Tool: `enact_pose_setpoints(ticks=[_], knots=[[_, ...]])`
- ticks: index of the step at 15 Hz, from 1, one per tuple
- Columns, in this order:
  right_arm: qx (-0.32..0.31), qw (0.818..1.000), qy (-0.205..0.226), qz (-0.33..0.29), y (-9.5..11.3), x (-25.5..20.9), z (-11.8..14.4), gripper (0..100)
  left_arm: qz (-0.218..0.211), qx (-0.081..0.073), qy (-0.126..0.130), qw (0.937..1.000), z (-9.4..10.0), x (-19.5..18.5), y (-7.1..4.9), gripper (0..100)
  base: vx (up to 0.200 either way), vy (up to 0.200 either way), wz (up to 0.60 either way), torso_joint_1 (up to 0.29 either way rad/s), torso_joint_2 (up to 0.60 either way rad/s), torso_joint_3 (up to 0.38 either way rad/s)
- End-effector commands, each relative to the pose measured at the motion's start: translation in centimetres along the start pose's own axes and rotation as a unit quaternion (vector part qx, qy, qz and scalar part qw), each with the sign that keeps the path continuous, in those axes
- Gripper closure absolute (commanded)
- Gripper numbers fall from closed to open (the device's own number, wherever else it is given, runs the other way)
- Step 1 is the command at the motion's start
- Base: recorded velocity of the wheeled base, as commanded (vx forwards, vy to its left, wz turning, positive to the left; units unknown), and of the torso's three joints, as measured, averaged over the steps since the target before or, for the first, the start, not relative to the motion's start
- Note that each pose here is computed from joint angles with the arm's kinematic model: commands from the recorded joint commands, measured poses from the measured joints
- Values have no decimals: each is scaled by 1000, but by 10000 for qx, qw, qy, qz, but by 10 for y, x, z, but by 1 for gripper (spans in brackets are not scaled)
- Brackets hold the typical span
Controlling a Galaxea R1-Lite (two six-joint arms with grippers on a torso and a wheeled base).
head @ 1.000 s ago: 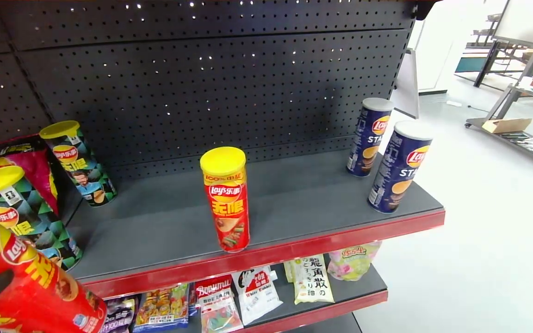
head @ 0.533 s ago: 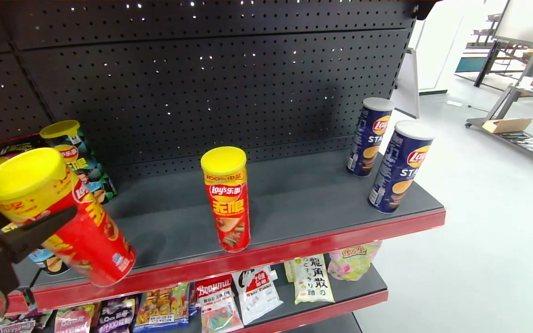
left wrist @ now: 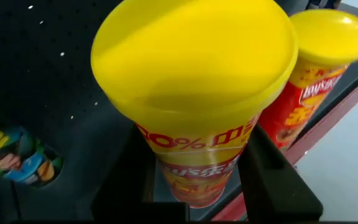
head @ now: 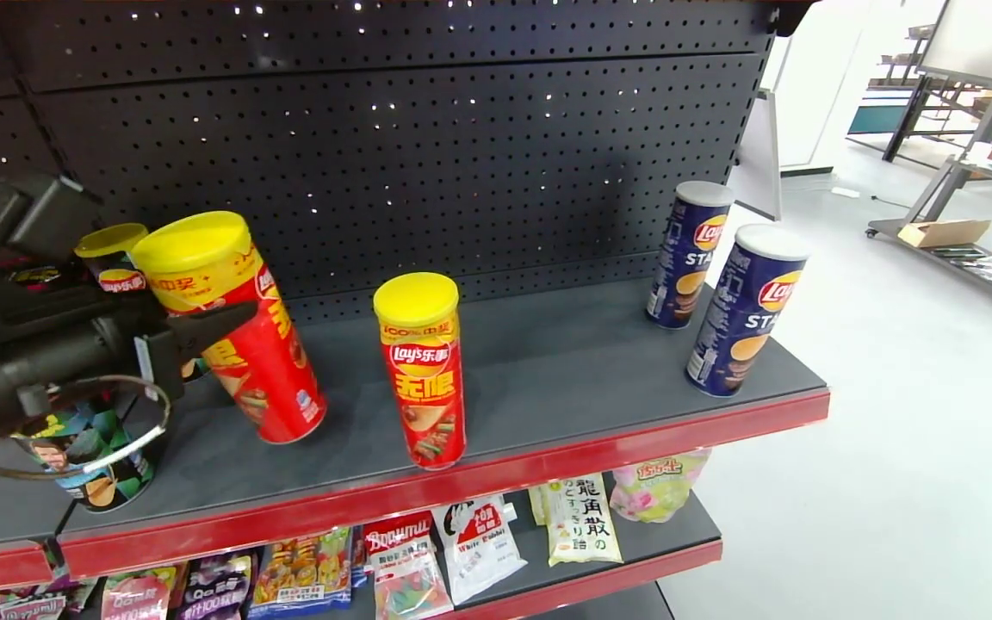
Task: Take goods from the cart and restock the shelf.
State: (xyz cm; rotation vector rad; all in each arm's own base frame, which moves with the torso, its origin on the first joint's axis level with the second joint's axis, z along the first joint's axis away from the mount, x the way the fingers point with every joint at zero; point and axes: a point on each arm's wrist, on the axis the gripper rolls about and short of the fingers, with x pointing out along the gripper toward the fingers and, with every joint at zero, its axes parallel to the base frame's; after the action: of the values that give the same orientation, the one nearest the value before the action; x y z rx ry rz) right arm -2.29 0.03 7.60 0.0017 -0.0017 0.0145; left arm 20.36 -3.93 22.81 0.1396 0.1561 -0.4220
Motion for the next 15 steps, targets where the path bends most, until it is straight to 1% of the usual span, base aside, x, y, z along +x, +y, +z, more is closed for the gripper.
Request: enact_pose_setpoints(ticks=[1,2,4,6,7,11,15], knots=[[-1,10000,9,4,0,0,0,0,-106,-52,210,9997,5,50,11,100,0,0,0,0,0,0],[-1,10000,9,4,0,0,0,0,-135,-64,251,9996,5,70,16,100,0,0,0,0,0,0],[-1,10000,9,4,0,0,0,0,-246,-88,316,9992,3,97,22,100,0,0,0,0,0,0],[-1,10000,9,4,0,0,0,0,-227,-64,289,9993,4,117,27,100,0,0,0,0,0,0],[-1,10000,9,4,0,0,0,0,-273,-56,292,9992,3,131,27,100,0,0,0,0,0,0],[-1,10000,9,4,0,0,0,0,-471,-1,199,9987,6,167,19,100,0,0,0,0,0,0],[-1,10000,9,4,0,0,0,0,-619,39,176,9979,4,189,10,100,0,0,0,0,0,0]])
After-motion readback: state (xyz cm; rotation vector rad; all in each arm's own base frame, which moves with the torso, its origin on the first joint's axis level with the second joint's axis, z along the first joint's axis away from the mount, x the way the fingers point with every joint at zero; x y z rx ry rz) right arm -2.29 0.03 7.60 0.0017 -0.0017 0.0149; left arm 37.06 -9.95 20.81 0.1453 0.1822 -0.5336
